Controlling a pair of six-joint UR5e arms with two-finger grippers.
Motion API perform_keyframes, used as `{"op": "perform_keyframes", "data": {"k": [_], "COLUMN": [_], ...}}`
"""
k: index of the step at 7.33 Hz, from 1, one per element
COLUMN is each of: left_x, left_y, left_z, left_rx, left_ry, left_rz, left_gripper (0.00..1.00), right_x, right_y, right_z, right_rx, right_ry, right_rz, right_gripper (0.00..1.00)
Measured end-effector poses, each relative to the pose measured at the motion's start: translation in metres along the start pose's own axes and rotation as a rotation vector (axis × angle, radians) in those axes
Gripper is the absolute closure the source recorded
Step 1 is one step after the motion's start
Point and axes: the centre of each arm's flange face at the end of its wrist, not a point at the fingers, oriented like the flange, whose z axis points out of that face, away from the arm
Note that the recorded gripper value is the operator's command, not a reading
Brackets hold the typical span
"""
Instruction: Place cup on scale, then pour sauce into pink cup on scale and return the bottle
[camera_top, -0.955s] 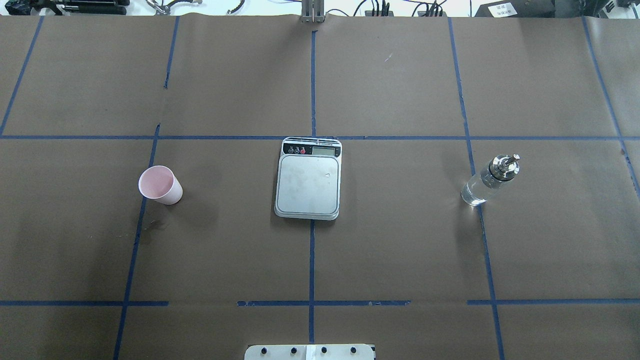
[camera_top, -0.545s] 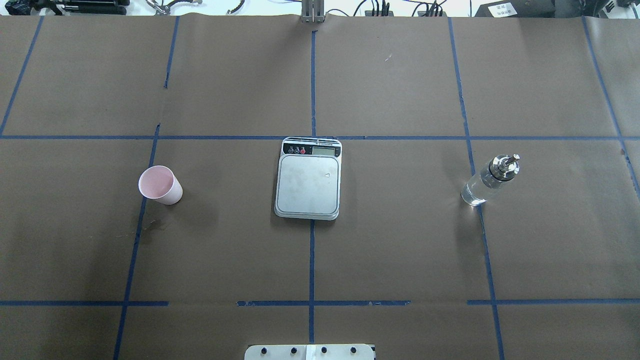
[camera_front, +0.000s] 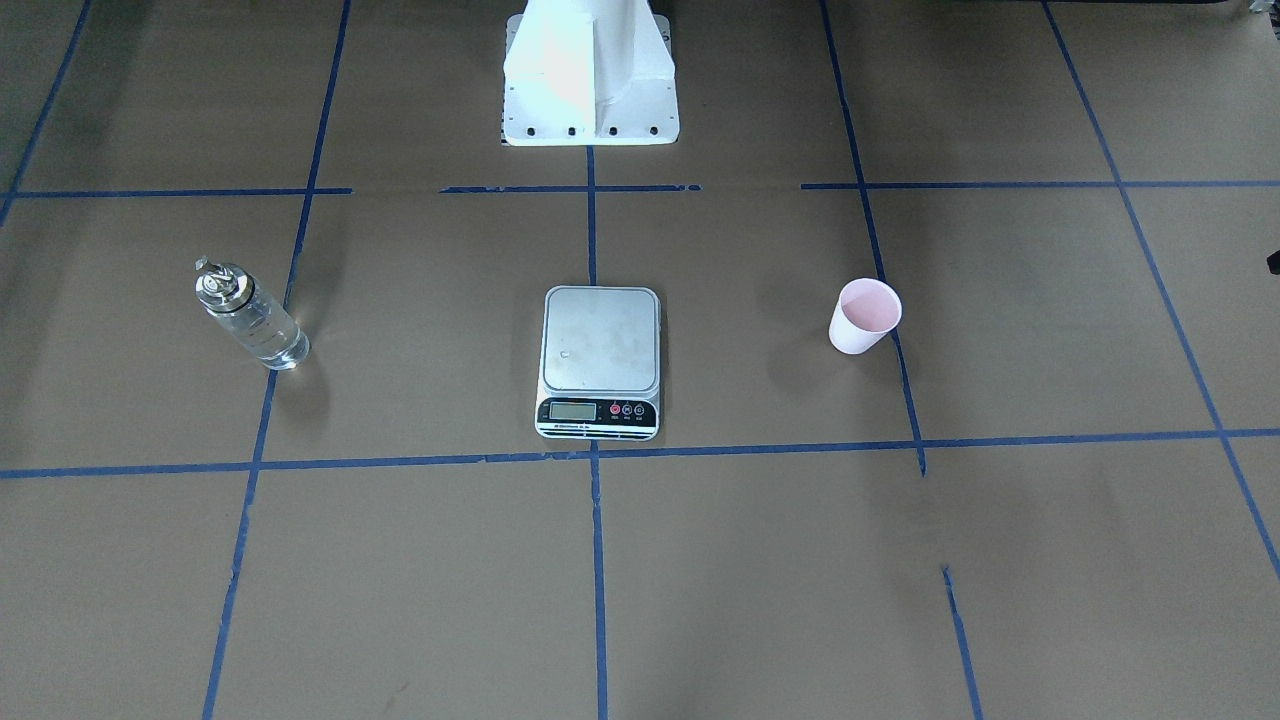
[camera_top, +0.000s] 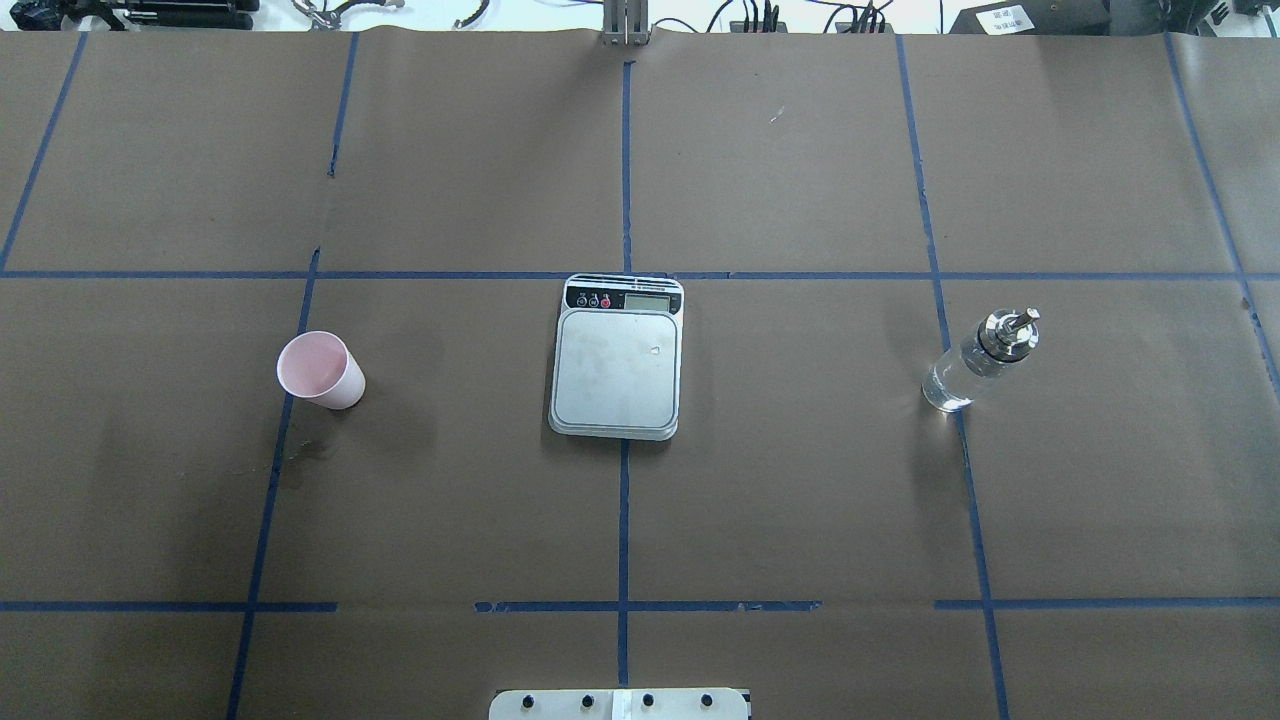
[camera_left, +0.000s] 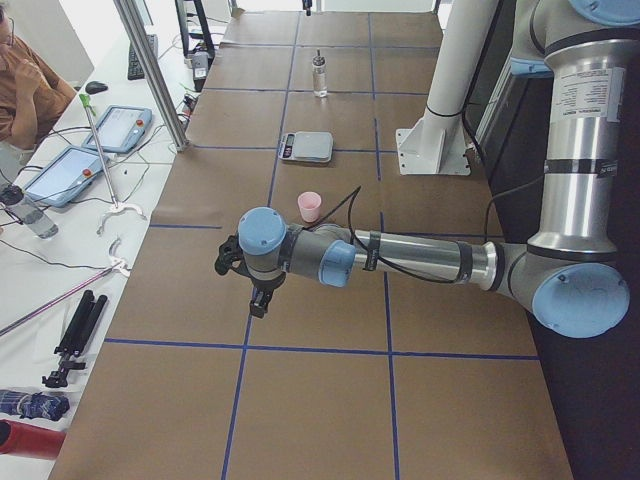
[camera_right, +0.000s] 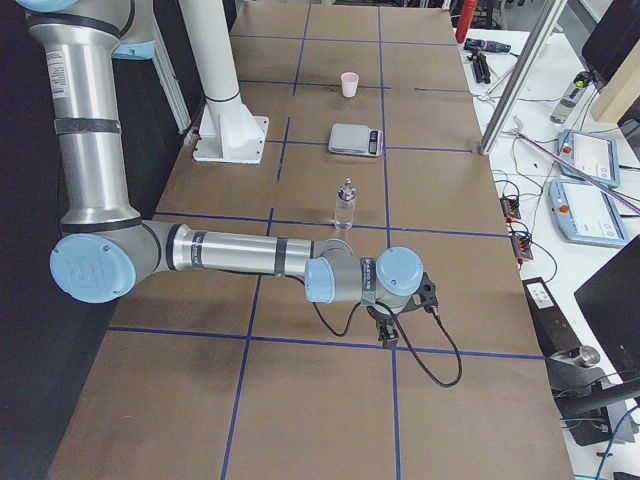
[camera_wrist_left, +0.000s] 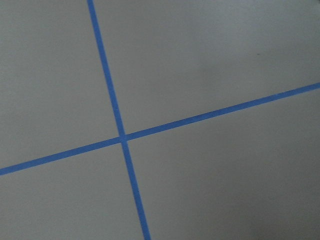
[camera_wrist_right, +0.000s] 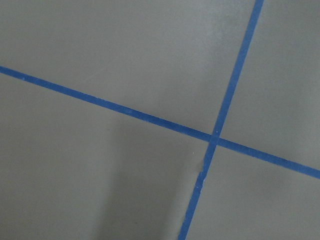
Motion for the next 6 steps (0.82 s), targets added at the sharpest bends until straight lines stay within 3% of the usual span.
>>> {"op": "perform_keyframes", "data": {"k": [2, 4, 6], "left_x": [0.078, 0.173, 0.258], "left_y": [-0.016, -0.028, -0.051], "left_z": [0.039, 0.073, 0.104], "left_rx": [-0.039, -0.057, -0.033], "left_ry": [0.054, 0.090, 0.065], "left_rz": [0.005, -0.070, -0.153], "left_gripper": [0.02, 0.02, 0.02], "right_x": [-0.004, -0.009, -0.011], "right_y": [0.005, 0.004, 0.002], "right_z": [0.007, 0.013, 0.015], "right_rx": [0.007, -0.001, -0.005], "right_ry": [-0.024, -0.029, -0.032], "right_rz": [-0.022, -0.033, -0.032], "right_gripper": [0.00, 0.00, 0.00]}}
